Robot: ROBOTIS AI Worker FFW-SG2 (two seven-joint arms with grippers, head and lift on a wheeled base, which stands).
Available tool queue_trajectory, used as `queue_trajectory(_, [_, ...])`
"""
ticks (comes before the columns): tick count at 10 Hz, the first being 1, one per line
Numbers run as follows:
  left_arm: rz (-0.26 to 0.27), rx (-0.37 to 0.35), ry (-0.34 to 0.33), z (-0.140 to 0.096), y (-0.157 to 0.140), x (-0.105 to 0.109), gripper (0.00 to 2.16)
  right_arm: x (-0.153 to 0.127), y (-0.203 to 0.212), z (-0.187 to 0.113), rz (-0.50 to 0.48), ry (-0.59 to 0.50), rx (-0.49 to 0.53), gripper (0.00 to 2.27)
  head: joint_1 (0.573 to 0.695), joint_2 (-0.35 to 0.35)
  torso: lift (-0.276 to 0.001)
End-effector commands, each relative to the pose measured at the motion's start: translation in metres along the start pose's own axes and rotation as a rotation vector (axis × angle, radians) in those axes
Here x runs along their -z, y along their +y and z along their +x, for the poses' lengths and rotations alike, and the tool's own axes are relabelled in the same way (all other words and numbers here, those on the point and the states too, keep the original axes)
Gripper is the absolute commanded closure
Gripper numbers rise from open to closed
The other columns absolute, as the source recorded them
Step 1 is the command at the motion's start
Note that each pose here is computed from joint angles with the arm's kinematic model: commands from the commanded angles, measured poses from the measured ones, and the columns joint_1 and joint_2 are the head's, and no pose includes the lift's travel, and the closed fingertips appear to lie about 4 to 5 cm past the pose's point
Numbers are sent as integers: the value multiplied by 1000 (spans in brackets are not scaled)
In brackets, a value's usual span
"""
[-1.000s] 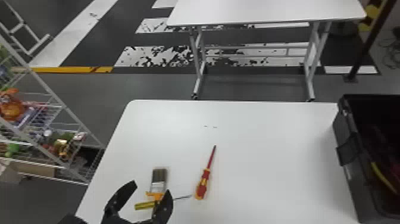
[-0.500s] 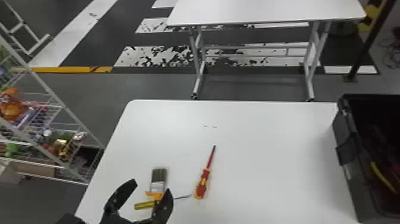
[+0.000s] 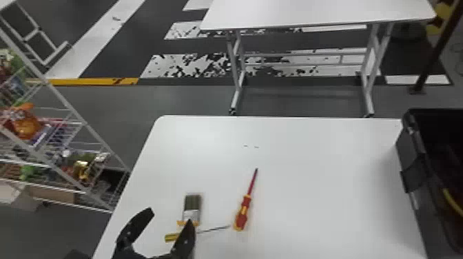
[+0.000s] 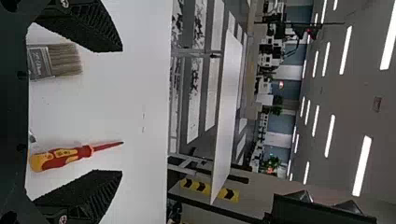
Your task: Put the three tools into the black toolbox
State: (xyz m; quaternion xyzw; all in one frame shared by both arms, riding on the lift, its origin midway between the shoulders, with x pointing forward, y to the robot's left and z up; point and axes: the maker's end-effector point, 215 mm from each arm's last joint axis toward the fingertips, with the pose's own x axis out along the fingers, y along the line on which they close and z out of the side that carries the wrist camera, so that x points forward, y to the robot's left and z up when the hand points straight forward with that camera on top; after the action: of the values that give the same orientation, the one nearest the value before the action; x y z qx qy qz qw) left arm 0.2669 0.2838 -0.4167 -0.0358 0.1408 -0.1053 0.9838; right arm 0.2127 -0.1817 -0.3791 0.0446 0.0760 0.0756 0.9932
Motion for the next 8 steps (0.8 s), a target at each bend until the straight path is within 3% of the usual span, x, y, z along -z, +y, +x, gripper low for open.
queue_trajectory(1, [17,-19,9,-6,15,5,63,-2,0,0,-1,-10,0,103,695,251,-51])
queue_trajectory(4, [49,-75,24,-19,51,21,63,-3,0,-2,-2,-20,1,103,695,344,-51])
queue_trajectory(8, [78,-92,42,-28,84,39,63,-2,-1,-4,-3,-30,2,103,695,350,-51])
